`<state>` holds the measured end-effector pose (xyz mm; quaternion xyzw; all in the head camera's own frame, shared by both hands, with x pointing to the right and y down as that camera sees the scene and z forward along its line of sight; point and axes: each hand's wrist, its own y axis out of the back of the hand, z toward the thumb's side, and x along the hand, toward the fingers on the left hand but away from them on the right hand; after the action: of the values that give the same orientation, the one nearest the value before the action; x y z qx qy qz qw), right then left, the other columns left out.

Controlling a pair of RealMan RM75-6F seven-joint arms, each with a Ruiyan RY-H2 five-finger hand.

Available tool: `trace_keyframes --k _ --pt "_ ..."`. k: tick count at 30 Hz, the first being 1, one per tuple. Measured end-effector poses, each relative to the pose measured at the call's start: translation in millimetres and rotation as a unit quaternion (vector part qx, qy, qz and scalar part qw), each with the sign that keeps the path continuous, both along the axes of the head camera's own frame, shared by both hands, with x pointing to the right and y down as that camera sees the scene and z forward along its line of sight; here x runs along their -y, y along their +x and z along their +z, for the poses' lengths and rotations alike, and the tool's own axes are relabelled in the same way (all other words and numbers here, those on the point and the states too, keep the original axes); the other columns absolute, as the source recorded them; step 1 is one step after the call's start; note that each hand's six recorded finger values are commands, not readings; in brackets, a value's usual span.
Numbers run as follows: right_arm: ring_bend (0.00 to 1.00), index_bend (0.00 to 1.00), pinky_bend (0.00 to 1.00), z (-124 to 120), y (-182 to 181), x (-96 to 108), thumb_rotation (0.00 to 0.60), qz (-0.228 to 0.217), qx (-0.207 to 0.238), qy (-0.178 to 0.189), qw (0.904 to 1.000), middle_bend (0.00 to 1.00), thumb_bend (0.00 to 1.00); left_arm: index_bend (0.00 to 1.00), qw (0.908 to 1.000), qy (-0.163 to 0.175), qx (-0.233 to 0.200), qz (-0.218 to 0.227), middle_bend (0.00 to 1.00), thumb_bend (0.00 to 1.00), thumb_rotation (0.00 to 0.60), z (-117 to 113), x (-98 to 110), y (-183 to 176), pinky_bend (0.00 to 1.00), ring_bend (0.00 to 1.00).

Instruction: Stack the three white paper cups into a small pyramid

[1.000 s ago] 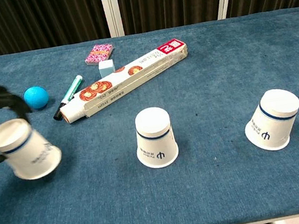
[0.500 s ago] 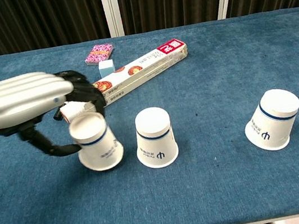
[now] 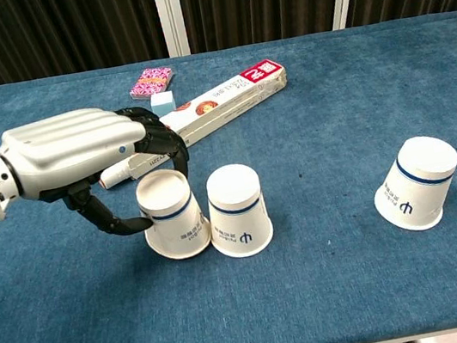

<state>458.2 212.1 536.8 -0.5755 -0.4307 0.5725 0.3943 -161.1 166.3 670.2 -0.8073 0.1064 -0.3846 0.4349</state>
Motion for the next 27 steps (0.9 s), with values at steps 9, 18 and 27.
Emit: trace_keyframes --k 9,18,27 --pt "0.0 0.0 0.04 1 1 2 0.6 0.0 0.0 0.001 1.0 0.03 0.19 0.36 1.0 -0.001 0.001 0.001 0.19 0.23 0.6 4 1 6 0.0 0.14" --pt "0.0 0.0 0.04 5 -2 4 0.6 -0.006 -0.001 -0.005 1.0 0.03 0.19 0.28 1.0 0.0 0.004 -0.001 0.19 0.14 0.6 5 3 6 0.0 0.14" --pt "0.0 0.0 0.04 28 -30 3 0.6 -0.06 0.02 -0.071 0.9955 0.03 0.19 0.25 0.9994 0.025 0.005 -0.022 0.19 0.14 0.6 -6 6 -12 0.0 0.14"
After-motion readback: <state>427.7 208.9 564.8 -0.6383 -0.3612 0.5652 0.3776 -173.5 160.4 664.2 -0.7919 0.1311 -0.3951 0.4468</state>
